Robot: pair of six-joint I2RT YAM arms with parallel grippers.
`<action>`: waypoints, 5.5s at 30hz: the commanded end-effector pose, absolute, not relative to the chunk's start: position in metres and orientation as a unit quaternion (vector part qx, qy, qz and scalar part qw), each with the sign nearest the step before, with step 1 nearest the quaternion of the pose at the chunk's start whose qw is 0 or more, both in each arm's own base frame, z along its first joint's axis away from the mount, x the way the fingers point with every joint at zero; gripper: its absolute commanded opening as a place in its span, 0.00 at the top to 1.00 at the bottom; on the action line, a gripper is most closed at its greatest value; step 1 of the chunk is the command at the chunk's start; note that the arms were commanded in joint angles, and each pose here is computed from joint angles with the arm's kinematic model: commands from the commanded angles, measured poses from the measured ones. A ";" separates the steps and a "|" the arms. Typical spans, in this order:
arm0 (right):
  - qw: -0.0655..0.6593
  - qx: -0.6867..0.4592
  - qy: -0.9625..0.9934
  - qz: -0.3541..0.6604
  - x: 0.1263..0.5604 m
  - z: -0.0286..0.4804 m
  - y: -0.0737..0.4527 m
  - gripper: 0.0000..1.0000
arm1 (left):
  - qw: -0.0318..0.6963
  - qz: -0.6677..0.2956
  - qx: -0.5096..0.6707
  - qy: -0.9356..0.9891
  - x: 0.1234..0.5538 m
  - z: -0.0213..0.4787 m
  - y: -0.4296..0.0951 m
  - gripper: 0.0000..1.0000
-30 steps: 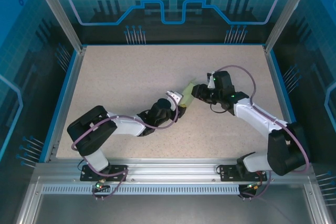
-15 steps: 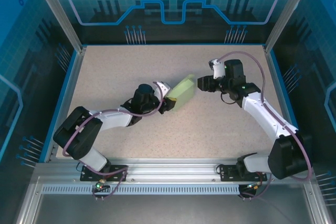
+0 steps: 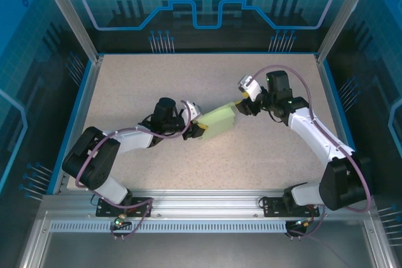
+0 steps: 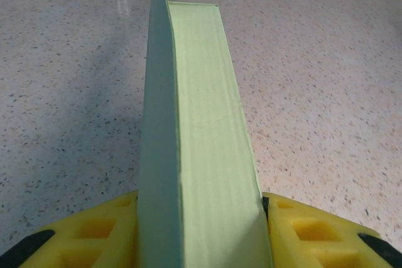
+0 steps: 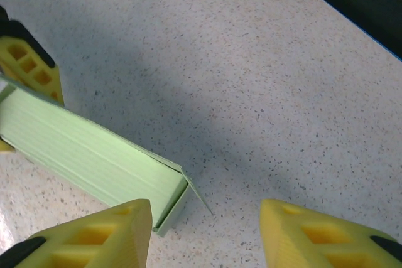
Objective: Fold the paper box
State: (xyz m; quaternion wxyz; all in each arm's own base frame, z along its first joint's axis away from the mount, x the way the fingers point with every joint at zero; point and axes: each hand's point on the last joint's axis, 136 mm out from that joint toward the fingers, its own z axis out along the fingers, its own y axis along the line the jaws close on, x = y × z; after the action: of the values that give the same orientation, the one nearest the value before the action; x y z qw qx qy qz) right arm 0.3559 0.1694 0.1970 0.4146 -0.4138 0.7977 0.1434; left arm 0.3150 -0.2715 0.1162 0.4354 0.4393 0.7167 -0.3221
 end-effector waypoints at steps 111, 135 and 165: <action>0.227 -0.214 0.946 0.083 0.343 0.148 0.186 0.95 | 0.430 -0.307 0.468 0.708 0.320 0.118 -0.273 0.64; 0.194 -0.206 0.955 0.087 0.340 0.132 0.180 0.95 | 0.428 -0.294 0.475 0.711 0.322 0.112 -0.271 0.64; 0.229 -0.224 0.947 0.033 0.331 0.107 0.169 0.98 | 0.434 -0.284 0.469 0.715 0.326 0.112 -0.271 0.60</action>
State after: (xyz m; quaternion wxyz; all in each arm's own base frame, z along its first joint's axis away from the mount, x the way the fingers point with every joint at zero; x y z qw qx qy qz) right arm 0.3429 0.1833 0.1224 0.2489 -0.2137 0.9418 0.0729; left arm 0.3150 -0.2713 0.1064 0.4173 0.4673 0.7189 -0.3010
